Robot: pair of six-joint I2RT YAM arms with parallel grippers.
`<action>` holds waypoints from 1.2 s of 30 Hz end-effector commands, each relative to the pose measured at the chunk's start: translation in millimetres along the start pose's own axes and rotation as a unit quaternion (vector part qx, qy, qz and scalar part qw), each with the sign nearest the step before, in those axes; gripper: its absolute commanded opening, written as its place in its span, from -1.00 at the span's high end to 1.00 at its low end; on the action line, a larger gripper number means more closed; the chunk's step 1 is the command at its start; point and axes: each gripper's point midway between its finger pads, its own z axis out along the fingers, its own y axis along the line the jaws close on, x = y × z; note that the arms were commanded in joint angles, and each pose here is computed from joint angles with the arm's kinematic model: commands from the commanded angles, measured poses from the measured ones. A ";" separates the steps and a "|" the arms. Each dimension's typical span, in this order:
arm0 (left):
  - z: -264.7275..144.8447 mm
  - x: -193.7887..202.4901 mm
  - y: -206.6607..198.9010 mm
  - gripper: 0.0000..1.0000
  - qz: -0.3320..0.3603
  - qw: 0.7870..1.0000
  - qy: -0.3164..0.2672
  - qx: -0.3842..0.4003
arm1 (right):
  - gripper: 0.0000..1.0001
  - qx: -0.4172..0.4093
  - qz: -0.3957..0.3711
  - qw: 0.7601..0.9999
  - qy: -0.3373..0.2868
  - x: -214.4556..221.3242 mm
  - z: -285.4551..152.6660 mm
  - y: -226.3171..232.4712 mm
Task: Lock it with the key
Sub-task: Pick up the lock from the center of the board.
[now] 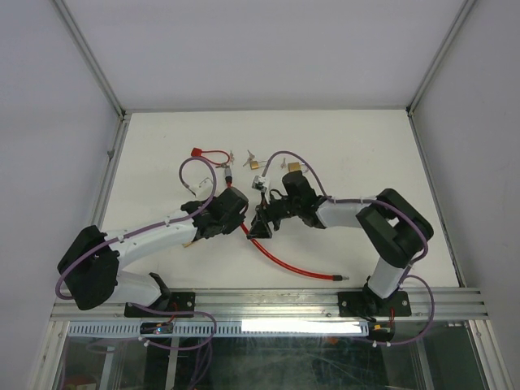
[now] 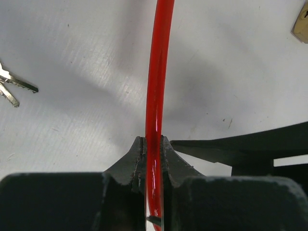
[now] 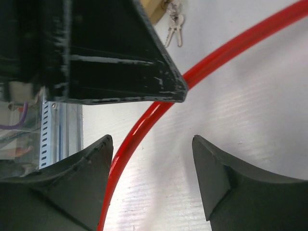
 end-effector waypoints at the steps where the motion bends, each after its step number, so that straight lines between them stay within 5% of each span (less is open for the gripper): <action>1: -16.6 -7.8 -36.1 1.00 -0.050 0.997 -0.003 0.056 | -0.35 0.025 0.024 0.999 -0.019 -6.6 9.5 -8.0; 10: -20.9 -14.3 -36.4 1.00 -0.071 0.995 -0.015 0.062 | 0.32 -0.034 0.051 0.998 0.008 -6.9 21.9 18.7; 14: -19.5 -12.9 -34.4 1.00 -0.071 0.996 -0.014 0.059 | 0.84 -0.050 0.058 0.997 0.016 -12.2 20.5 26.5; 17: -21.4 -13.3 -36.1 0.97 -0.065 0.996 -0.012 0.063 | 0.91 -0.048 0.065 0.996 0.021 -18.0 16.9 28.8; 22: -28.0 -18.7 -29.1 -0.03 -0.063 0.995 -0.023 0.074 | 0.91 -0.039 0.076 0.996 0.020 -30.1 5.6 30.0; 29: -42.0 -43.2 -16.5 -0.85 -0.083 0.982 -0.059 0.157 | 0.91 -0.014 0.074 0.997 -0.012 -52.0 -21.8 20.5; 33: -53.7 -66.1 -20.2 -0.96 -0.057 0.952 -0.070 0.294 | 0.91 -0.013 0.076 0.997 -0.011 -55.2 -30.0 29.9; 34: -61.0 -72.8 -22.7 -0.98 -0.048 0.940 -0.076 0.330 | 1.00 -0.043 -0.029 0.999 -0.010 -54.7 -32.3 34.6; 36: -79.6 -86.8 -28.5 -0.98 -0.023 0.913 -0.103 0.393 | 1.00 -0.051 -0.077 0.996 -0.012 -56.3 -35.5 37.2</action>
